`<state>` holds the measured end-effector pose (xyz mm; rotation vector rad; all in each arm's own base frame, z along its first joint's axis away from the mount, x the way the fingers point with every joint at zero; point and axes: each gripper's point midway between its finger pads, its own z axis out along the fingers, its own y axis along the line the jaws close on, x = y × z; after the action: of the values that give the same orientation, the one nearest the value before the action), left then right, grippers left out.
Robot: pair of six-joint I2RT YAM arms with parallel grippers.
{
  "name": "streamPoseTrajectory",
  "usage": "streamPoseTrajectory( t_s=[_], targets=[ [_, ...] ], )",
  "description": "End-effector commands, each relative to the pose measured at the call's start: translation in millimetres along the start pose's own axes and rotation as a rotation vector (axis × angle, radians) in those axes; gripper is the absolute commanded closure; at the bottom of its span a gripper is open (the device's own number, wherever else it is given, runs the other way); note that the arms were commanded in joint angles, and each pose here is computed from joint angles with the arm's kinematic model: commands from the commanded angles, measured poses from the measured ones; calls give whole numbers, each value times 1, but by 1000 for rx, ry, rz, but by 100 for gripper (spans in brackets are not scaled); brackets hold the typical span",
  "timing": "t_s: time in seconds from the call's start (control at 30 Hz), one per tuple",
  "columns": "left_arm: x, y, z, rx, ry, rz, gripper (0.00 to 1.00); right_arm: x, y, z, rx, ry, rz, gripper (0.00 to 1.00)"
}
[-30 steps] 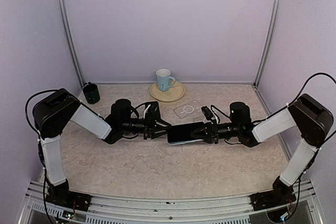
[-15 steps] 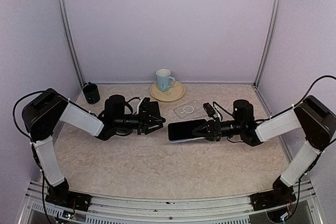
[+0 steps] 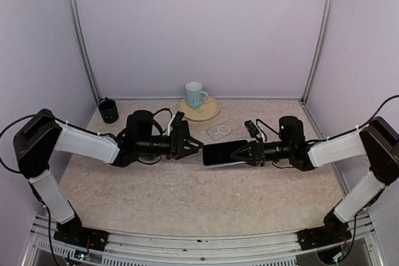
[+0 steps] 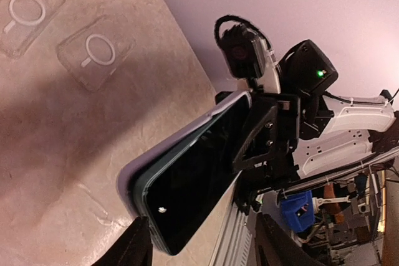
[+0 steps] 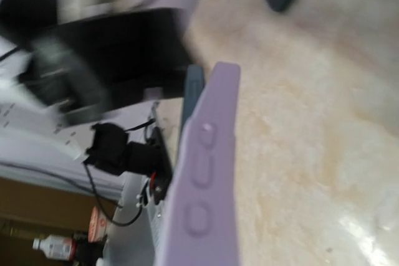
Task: Put the phone into the phone case
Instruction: Press the phone with the phone case.
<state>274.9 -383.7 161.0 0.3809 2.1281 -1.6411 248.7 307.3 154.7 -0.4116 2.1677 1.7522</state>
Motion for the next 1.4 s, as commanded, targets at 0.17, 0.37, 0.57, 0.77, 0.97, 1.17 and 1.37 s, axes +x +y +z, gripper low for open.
streamPoseTrajectory(
  t_s=[0.17, 0.37, 0.57, 0.77, 0.97, 1.17, 1.37],
  targets=[
    [-11, -12, 14, -359, -19, 450, 34, -25, 4, -7, 74, -74, 87, 99],
    [-5, -8, 26, -528, -12, 630, 32, -25, 3, -9, 92, -84, 161, 99],
    [0, 3, 33, -676, 4, 733, 31, -26, 9, -11, 79, -92, 190, 100],
    [9, 9, 32, -697, 14, 766, 32, -26, 10, -13, 74, -102, 209, 100],
    [14, 2, 34, -724, 25, 863, 32, -26, 9, -11, 72, -97, 227, 100],
    [22, -7, 41, -698, 64, 943, 32, -25, 8, -12, 73, -96, 242, 100],
    [21, -9, 46, -728, 76, 1016, 33, -24, 9, -12, 71, -92, 241, 100]
  ],
)
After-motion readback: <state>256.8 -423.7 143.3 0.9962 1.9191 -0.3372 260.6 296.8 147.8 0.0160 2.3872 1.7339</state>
